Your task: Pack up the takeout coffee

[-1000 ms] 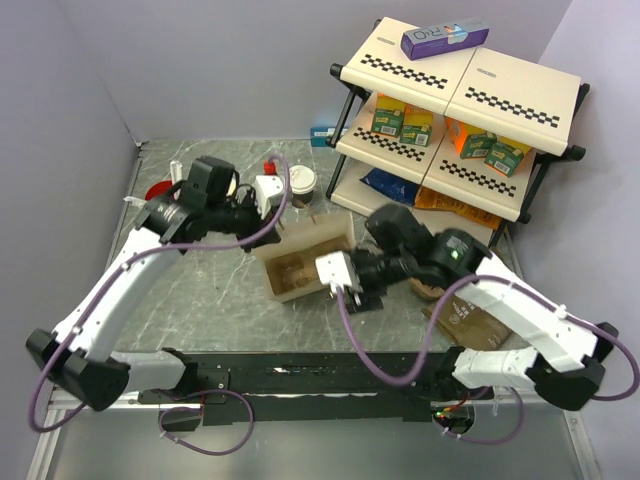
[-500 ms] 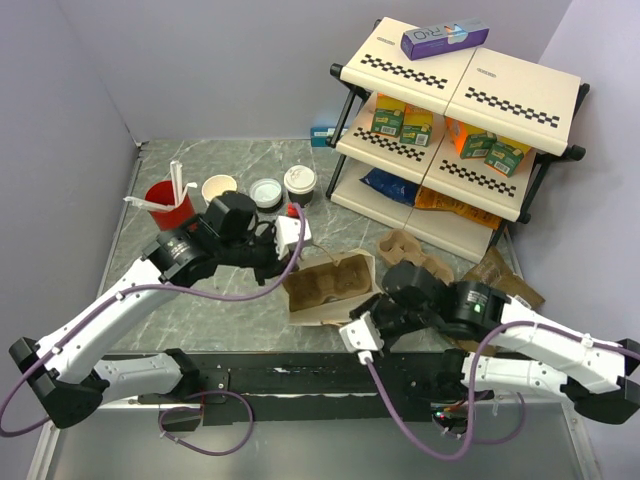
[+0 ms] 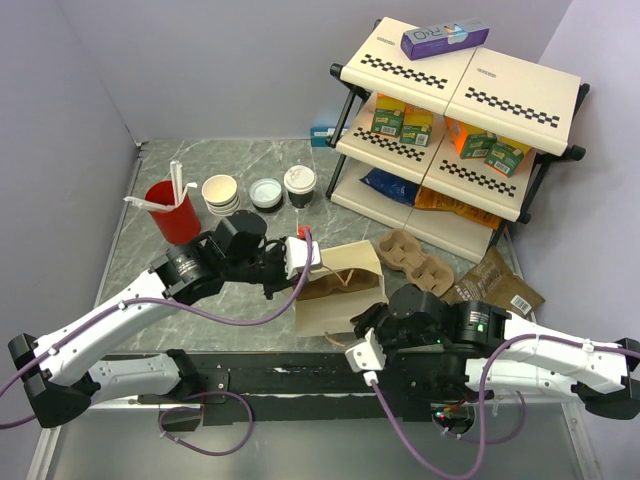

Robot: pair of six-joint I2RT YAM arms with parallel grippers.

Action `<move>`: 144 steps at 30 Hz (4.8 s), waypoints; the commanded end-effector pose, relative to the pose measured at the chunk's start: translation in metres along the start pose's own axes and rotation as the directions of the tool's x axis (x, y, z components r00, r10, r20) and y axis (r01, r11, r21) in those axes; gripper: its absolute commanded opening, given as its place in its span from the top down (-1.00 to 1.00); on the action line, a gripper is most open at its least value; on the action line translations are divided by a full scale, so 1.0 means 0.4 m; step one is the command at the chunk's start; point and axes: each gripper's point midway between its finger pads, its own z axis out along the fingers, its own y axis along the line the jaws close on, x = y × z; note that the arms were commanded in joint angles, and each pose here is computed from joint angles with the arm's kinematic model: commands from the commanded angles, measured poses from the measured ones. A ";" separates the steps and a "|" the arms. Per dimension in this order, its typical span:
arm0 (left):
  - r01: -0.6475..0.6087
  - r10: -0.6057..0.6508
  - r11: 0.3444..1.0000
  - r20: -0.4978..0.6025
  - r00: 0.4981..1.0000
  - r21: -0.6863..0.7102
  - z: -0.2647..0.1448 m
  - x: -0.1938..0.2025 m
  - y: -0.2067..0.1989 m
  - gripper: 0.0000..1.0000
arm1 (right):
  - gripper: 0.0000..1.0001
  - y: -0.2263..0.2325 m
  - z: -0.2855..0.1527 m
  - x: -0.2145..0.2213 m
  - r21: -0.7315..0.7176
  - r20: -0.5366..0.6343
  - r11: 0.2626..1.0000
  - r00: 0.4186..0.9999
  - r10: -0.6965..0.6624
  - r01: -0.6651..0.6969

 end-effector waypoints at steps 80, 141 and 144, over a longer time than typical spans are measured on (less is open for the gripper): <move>0.226 -0.236 0.971 -0.178 0.955 -0.076 -0.029 0.025 0.379 0.68 | -0.48 -0.779 -0.353 0.263 0.688 0.250 0.368 0.681 0.689 -0.625; 0.365 -0.528 0.808 -0.293 0.797 -0.463 -0.453 0.337 0.332 -0.63 | -0.92 -0.960 0.340 0.616 0.464 0.110 0.502 0.610 0.785 -0.730; 0.372 -0.531 0.806 -0.282 0.799 -0.460 -0.449 0.336 0.335 -0.65 | -0.94 -0.935 0.350 0.638 0.451 0.088 0.496 0.590 0.803 -0.742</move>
